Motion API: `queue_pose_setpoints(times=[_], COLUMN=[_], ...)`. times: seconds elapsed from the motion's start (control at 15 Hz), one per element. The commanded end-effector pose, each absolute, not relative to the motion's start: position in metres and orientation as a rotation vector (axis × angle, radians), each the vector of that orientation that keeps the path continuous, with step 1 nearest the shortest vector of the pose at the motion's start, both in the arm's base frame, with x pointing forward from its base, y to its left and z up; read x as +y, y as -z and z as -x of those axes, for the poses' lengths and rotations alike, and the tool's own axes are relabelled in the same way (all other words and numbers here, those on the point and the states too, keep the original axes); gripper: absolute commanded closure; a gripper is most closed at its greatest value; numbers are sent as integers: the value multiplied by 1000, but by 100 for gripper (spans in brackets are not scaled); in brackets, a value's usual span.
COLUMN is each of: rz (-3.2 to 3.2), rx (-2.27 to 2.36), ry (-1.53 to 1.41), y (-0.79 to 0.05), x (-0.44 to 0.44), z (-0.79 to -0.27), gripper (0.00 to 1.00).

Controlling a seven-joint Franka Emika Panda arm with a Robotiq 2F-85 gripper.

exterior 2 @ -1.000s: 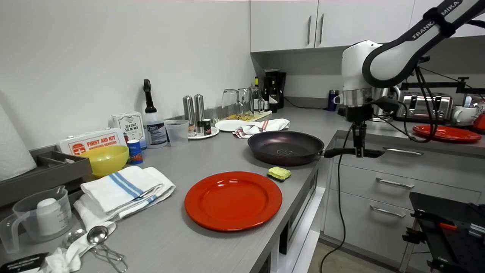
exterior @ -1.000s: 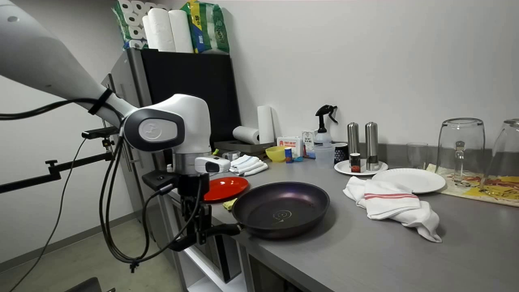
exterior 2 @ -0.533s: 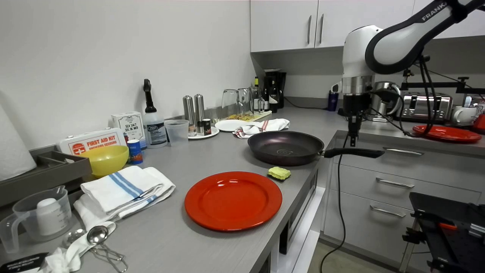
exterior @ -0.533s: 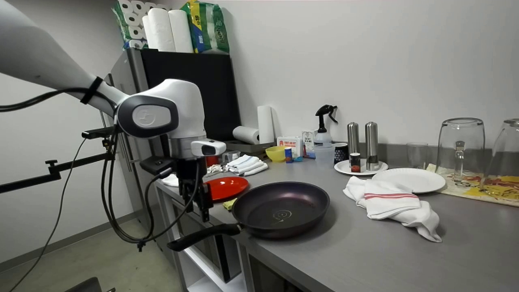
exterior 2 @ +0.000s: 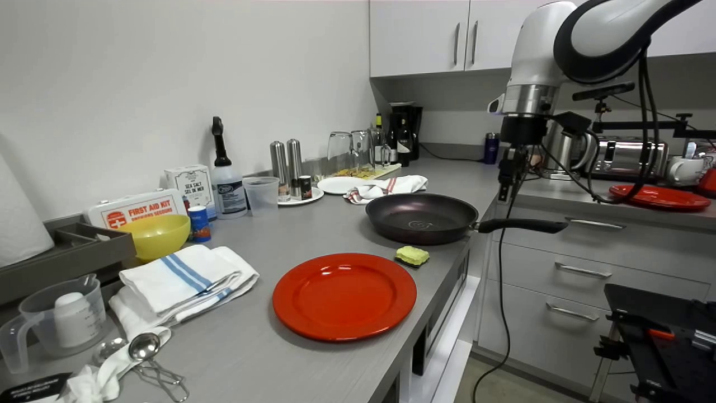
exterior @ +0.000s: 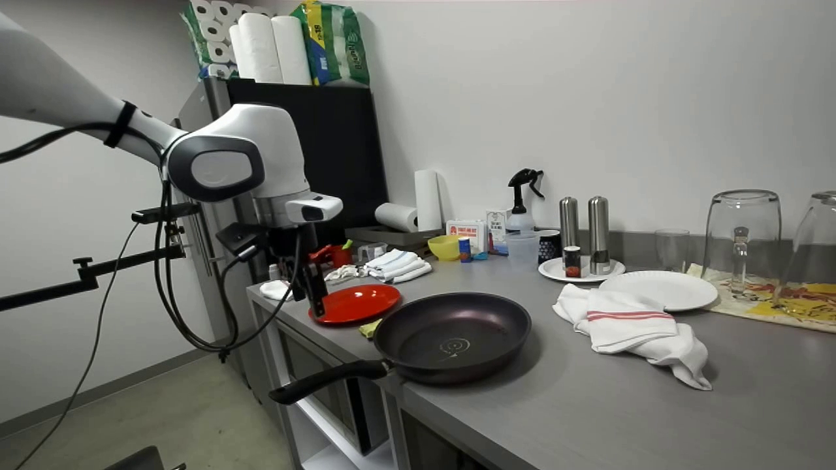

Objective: Move the pan to the left then move it forwards.

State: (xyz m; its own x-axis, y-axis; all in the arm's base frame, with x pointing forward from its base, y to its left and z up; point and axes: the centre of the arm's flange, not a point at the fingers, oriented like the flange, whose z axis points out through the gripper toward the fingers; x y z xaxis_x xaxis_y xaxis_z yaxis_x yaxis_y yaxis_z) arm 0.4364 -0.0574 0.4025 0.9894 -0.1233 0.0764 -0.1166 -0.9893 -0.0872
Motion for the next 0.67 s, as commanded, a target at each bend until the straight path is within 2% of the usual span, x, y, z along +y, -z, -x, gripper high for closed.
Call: queue_pose_setpoints(times=[0.0, 0.6], rz=[3010, 2928], rx=[367, 758], ry=[214, 313], y=[-389, -356], x=[-32, 38], z=[-434, -447], gripper=[0, 0])
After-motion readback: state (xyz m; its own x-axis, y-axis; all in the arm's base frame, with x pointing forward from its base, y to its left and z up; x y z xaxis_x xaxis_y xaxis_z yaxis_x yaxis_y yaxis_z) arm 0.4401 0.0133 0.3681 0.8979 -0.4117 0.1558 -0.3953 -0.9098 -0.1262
